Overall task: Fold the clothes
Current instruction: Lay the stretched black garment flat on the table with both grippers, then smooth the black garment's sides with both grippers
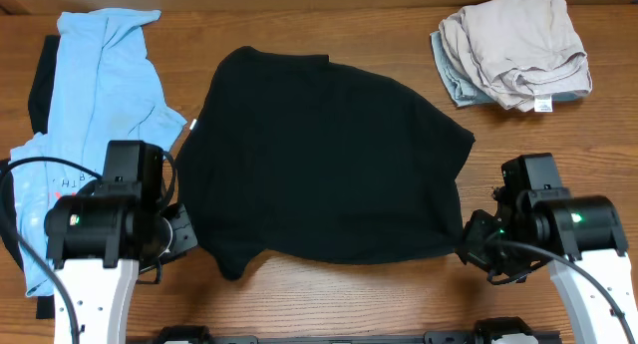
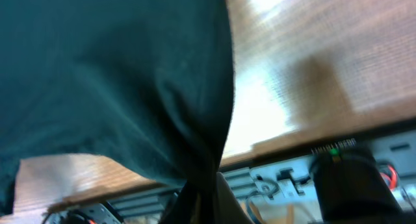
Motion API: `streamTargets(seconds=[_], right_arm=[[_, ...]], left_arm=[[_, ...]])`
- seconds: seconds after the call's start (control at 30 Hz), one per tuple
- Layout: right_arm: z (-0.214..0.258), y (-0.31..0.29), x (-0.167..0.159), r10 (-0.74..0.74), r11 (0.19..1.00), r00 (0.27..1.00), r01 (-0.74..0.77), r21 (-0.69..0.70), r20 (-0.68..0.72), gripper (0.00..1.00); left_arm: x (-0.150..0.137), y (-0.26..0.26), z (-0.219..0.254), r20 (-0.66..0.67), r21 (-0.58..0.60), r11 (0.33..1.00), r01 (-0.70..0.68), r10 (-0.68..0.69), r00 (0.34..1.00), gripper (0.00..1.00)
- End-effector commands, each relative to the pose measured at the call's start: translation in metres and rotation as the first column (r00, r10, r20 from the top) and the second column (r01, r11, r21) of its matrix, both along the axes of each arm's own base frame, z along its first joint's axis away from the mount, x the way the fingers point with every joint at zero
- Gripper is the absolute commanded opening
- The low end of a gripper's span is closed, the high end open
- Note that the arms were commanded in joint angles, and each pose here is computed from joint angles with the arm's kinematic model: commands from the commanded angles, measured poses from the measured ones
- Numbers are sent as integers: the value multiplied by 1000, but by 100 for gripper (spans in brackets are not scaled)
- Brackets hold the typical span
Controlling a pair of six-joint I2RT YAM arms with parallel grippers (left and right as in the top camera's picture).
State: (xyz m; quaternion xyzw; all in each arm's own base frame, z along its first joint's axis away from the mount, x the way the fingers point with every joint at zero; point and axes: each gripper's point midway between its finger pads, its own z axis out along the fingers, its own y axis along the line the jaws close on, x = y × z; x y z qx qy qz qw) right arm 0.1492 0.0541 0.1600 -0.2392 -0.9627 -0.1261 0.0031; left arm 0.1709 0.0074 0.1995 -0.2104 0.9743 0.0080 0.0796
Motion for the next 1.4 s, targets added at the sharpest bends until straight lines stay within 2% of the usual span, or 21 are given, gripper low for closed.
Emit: streamTargets(seconds=[0.0,0.23,0.37,0.67,1.0,1.1,1.2,1.27,1.37], right_arm=[[1,-1,11,-12,1000,999,12,-6,48,4],[-9,-12,50,-4,996,993,14,-83,122,4],[-19,-14,76,6,994,989,11,-111,150,4],[-60,-17,128,36,988,988,-13,-155,147,4],[-120,-21,160,53,980,995,-36,-196,81,4],[-130,-20,171,54,980,994,-34,-197,98,5],[-133,-19,181,63,980,990,-36,-197,128,15],[-131,-17,189,89,979,983,-56,-196,163,23],[-125,-13,199,111,981,973,-75,-178,202,27]], left_arm=[[10,10,1,47,54,998,-31,28,999,4],[71,12,-1,171,97,993,65,-81,982,4],[106,20,-14,185,146,988,48,-75,980,4],[191,20,-68,230,150,988,40,-74,970,4],[251,20,-123,281,156,987,39,-82,956,5],[262,21,-128,305,164,986,31,-80,949,9],[271,22,-125,344,170,985,20,-79,936,19],[278,22,-118,372,171,985,16,-79,925,20],[286,22,-107,401,171,985,11,-79,913,21]])
